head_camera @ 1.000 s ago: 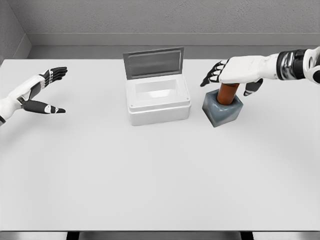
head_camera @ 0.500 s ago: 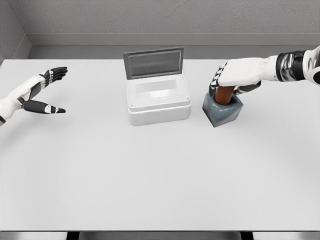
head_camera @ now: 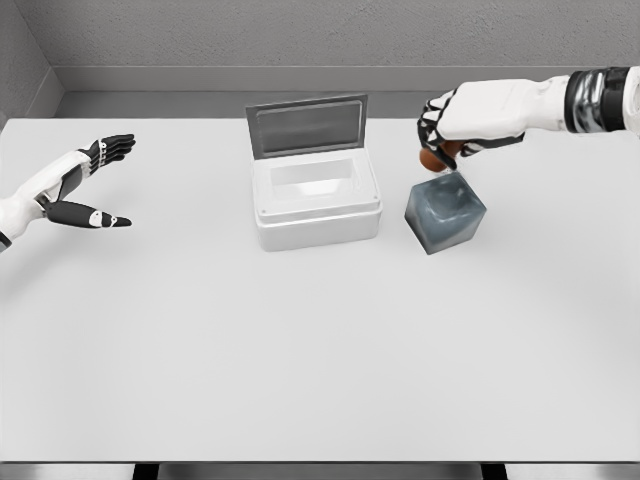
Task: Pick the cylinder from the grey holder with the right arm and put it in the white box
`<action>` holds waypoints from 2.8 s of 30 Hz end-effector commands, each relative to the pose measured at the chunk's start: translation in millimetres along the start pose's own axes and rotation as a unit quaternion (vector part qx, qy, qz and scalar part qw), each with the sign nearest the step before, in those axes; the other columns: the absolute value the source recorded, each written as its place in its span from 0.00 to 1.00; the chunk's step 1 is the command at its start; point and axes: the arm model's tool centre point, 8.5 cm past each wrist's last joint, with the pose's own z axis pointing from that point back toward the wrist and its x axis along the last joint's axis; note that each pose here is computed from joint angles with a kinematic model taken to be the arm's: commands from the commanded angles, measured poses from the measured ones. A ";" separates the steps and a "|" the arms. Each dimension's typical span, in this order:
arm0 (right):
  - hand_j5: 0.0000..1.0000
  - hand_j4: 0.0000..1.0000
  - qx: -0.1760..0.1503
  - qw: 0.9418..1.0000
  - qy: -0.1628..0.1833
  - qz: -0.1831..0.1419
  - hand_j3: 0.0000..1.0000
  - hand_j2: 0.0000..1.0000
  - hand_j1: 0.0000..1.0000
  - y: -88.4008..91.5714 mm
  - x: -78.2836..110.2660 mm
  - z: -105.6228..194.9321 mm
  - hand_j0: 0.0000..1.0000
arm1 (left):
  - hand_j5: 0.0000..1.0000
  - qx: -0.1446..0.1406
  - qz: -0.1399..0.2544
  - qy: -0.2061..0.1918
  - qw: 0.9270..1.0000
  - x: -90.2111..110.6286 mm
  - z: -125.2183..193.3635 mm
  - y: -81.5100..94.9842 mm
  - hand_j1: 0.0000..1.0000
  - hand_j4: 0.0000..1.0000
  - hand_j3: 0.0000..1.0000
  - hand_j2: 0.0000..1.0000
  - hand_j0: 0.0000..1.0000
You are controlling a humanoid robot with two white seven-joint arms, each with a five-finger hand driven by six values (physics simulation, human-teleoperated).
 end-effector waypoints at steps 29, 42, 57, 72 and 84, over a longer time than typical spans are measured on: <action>0.19 0.19 -0.021 0.998 -0.056 -0.009 0.19 0.19 0.19 -30.3 23.1 -77.6 0.19 | 1.00 0.001 0.003 -0.003 1.000 0.6 -0.4 -0.8 1.00 1.00 1.00 1.00 1.00; 0.19 0.19 -0.010 0.998 -0.049 -0.024 0.19 0.19 0.19 -24.3 16.3 -88.2 0.19 | 1.00 0.001 0.003 -0.003 1.000 0.6 -0.3 -1.3 1.00 1.00 1.00 1.00 1.00; 0.19 0.19 -0.006 0.999 -0.047 -0.024 0.19 0.19 0.19 -25.1 14.5 -88.7 0.19 | 1.00 0.001 0.004 -0.003 1.000 0.6 -0.3 -1.3 1.00 1.00 1.00 1.00 1.00; 0.19 0.19 0.006 0.999 -0.044 -0.024 0.19 0.19 0.19 -20.7 13.9 -97.9 0.19 | 1.00 0.001 0.004 -0.003 1.000 0.6 -0.3 -1.3 1.00 1.00 1.00 1.00 1.00; 0.19 0.19 0.004 0.999 -0.043 -0.021 0.19 0.19 0.19 -24.2 13.8 -96.9 0.19 | 1.00 0.001 0.004 -0.003 1.000 0.6 -0.3 -1.3 1.00 1.00 1.00 1.00 1.00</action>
